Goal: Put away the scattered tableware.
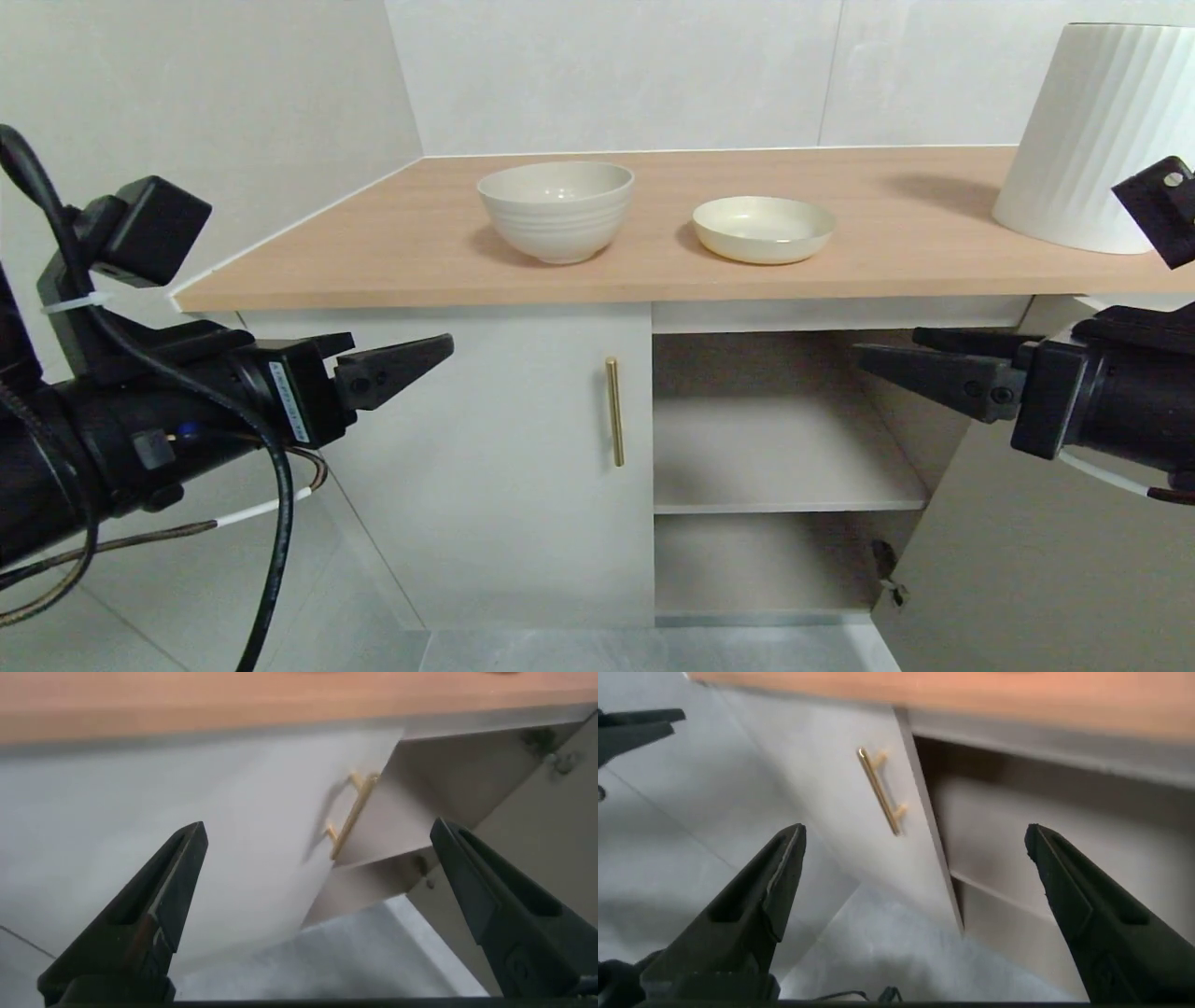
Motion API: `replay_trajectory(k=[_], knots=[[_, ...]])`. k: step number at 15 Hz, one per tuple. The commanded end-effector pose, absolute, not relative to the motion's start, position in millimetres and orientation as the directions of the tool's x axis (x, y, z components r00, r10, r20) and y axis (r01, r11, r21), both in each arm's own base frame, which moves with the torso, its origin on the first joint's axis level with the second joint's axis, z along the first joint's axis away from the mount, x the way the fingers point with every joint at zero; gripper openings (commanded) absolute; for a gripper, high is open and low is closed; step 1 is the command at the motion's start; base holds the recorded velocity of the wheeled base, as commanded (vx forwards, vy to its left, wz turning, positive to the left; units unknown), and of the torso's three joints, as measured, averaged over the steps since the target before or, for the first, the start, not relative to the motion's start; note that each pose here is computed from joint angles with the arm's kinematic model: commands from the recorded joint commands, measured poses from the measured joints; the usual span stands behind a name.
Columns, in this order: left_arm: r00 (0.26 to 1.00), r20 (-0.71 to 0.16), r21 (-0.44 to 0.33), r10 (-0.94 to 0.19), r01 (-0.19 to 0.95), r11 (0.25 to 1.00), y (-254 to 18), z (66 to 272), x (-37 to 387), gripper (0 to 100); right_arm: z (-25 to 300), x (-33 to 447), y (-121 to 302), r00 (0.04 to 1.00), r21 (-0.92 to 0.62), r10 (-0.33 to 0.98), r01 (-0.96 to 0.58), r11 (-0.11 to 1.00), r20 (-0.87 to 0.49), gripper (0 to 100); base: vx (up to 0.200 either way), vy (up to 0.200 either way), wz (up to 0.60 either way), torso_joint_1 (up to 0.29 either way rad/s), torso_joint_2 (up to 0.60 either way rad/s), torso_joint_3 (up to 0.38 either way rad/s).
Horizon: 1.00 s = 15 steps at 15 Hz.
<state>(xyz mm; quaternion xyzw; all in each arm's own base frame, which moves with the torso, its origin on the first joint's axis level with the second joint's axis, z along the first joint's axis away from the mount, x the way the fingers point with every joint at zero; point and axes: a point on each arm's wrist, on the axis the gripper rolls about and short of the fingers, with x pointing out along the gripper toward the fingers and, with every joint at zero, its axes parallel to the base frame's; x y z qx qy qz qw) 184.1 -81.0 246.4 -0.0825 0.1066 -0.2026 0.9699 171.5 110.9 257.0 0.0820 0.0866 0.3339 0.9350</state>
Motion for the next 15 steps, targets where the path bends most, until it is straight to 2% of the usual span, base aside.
replay_trajectory(k=[1,12,15], knots=[[0.893,-0.188,-0.204,-0.409,0.372,0.905,-82.3,243.4,187.1,100,255.7,172.8,111.3,0.762,0.212,0.638,-0.609,0.764,-0.114,100,0.0,0.0,0.0,0.105,-0.17,-0.281],[0.896,-0.233,-0.207,-0.379,0.336,0.919,-84.8,235.1,206.7,100,243.9,189.8,115.0,0.77,0.217,0.615,-0.58,0.785,-0.169,100,0.0,0.0,0.0,0.156,-0.48,-0.303],[0.897,-0.252,-0.209,-0.362,0.315,0.926,-85.5,232.2,217.9,100,237.4,200.6,115.6,0.781,0.171,0.597,-0.573,0.801,-0.18,100,0.0,0.0,0.0,0.137,-0.36,-0.211]])
